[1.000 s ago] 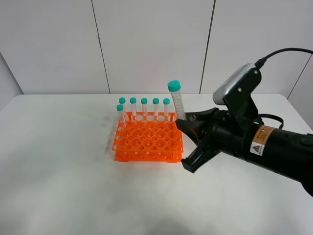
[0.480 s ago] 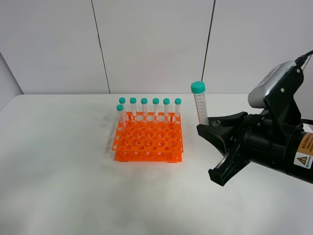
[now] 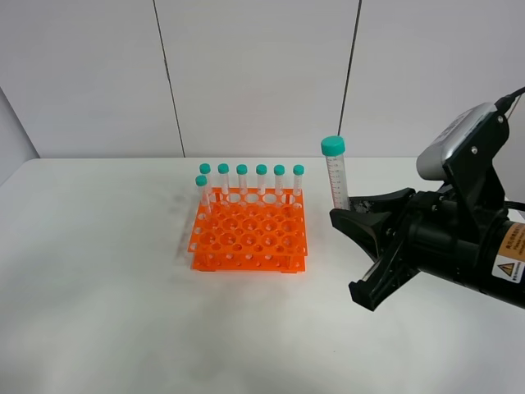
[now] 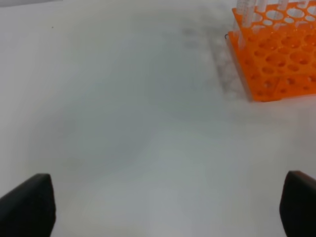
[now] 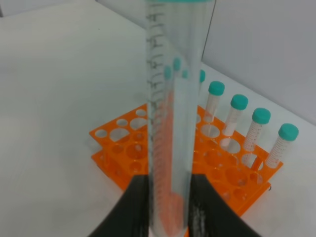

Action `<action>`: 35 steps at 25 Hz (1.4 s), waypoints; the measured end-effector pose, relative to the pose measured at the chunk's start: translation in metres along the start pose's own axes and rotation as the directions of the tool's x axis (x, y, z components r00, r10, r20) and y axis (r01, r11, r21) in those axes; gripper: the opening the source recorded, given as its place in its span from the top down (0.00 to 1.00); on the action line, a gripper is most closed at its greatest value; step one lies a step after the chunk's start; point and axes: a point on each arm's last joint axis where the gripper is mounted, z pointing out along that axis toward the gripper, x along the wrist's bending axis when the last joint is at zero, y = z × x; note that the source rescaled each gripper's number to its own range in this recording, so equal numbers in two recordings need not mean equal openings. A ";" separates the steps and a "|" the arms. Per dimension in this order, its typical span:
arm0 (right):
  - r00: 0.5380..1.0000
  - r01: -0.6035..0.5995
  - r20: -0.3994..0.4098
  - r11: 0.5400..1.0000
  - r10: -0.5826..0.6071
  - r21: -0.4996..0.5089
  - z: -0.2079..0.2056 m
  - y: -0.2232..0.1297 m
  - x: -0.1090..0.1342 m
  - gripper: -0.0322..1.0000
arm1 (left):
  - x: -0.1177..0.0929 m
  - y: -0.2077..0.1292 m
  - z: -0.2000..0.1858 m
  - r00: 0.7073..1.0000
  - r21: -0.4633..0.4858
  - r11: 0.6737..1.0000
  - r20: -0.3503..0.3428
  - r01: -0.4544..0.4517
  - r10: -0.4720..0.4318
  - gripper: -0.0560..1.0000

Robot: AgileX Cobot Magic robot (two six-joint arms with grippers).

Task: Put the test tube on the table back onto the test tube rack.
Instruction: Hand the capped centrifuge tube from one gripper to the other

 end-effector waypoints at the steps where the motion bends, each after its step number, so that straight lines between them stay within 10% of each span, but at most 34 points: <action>1: 1.000 0.000 -0.001 1.000 0.000 0.004 0.000 0.000 0.000 0.95 | 0.000 0.001 -0.001 1.000 -0.002 1.000 0.000 -0.019 0.019 0.00; 8: 1.000 0.001 -0.002 1.000 -0.001 0.011 0.000 -0.001 0.000 0.95 | -0.003 0.001 -0.004 0.986 -0.019 0.997 0.150 -0.077 0.079 0.00; 14: 1.000 0.001 -0.003 1.000 -0.001 0.022 0.000 -0.002 0.000 0.95 | -0.002 0.002 -0.005 0.895 -0.073 0.973 0.383 -0.217 0.228 0.00; 20: 1.000 0.002 -0.004 1.000 -0.002 0.026 0.000 -0.002 0.000 0.95 | -0.018 0.033 0.007 0.848 -0.171 0.976 0.489 -0.139 0.206 0.00; 29: 1.000 0.002 -0.004 1.000 -0.002 0.028 0.000 -0.003 0.000 0.95 | -0.063 0.103 0.053 0.675 -0.259 0.965 0.706 -0.037 0.216 0.00; 35: 1.000 0.002 -0.004 1.000 -0.002 0.028 0.000 -0.003 0.000 0.95 | -0.083 0.124 0.101 0.623 -0.250 0.968 0.754 -0.019 0.207 0.00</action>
